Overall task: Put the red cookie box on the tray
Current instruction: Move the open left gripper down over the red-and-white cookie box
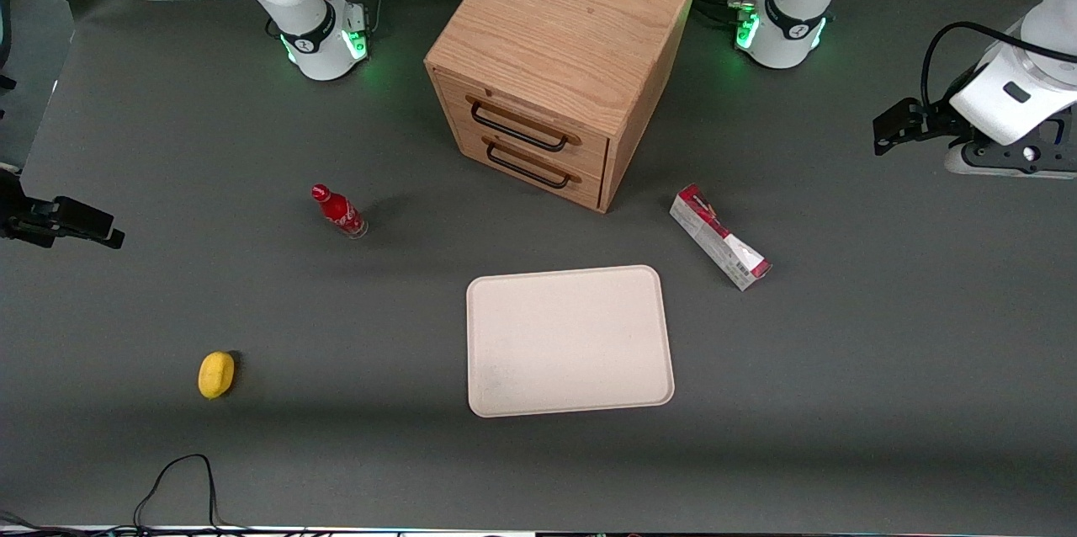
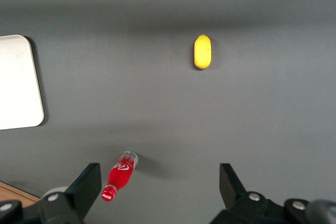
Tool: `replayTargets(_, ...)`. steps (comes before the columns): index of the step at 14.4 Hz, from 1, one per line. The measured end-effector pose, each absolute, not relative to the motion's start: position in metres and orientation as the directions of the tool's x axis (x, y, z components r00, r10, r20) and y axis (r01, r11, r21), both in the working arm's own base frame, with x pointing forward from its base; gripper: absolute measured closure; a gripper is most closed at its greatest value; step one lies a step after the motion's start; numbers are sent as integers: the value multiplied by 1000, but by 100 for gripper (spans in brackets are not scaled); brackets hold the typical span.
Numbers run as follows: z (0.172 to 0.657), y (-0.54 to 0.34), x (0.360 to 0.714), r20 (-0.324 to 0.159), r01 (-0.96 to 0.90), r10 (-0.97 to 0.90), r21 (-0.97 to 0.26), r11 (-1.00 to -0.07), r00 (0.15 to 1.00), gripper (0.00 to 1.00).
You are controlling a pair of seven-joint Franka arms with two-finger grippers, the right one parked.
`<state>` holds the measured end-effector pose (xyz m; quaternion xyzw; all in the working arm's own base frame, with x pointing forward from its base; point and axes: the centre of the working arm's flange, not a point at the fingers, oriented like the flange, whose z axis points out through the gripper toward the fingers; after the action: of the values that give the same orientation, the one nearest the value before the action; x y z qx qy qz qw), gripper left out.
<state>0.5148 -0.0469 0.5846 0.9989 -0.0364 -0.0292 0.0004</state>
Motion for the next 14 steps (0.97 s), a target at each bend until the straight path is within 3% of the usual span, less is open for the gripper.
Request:
replayTargets(6, 582, -48, 521, -33, -75, -75, 4, -997, 997, 0)
replayTargets(10, 552, -57, 533, -65, -85, -85, 10, -996, 994, 0)
replayTargets(14, 521, -92, 545, -70, 98, 97, 13, -995, 993, 0)
